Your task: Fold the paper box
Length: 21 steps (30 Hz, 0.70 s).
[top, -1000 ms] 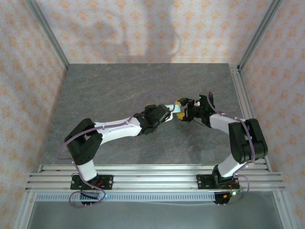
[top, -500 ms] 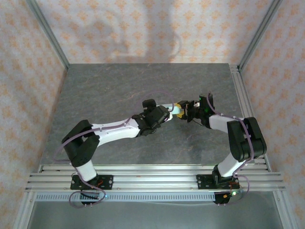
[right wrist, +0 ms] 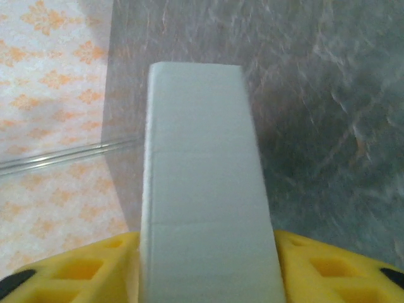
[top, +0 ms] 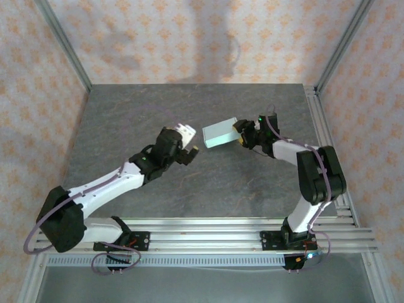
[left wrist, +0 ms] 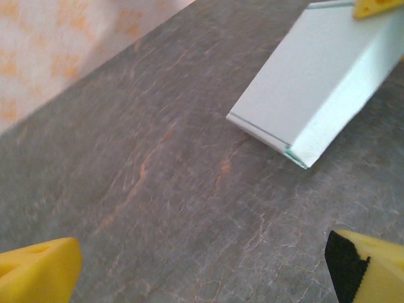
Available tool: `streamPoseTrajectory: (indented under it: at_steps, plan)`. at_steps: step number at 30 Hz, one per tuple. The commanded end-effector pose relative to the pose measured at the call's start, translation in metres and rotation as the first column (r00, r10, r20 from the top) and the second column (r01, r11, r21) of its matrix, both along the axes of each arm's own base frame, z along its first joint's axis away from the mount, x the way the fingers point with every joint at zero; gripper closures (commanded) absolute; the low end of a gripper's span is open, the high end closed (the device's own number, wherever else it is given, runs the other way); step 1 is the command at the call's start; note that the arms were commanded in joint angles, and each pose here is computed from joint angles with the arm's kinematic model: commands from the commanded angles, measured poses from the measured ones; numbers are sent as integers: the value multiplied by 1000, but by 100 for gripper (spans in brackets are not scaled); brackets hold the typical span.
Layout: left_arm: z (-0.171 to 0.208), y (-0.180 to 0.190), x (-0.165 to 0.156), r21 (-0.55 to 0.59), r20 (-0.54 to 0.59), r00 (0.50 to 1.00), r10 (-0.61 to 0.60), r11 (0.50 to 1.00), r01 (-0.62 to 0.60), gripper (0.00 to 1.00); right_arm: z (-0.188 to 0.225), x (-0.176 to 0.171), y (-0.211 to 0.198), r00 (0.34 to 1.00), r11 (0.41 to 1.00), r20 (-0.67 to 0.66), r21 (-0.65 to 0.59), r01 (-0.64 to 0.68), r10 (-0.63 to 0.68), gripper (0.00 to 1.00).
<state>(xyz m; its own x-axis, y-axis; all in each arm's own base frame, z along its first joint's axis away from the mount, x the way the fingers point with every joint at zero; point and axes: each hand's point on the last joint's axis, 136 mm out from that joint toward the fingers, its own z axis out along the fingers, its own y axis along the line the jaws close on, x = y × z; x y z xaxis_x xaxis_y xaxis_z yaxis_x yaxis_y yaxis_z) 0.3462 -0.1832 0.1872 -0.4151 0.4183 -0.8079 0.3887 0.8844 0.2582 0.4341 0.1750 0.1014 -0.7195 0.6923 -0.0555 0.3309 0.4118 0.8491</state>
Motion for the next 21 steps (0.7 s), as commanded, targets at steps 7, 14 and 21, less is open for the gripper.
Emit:
streamPoseTrajectory:
  at_steps: [7, 14, 21]
  plan:
    - [-5, 77, 14, -269, -96, 955, 282, 916, -297, 0, -5, 6, -47, 991, 926, 126, -368, 84, -40, 6]
    - [-11, 146, 27, -299, -79, 892, 445, 843, -447, 0, 24, -21, -116, 968, 706, 246, -677, 207, -48, 2]
    - [-31, 193, 34, -386, -90, 869, 486, 788, -480, 0, 48, -52, -190, 939, 277, 343, -901, 334, -16, 1]
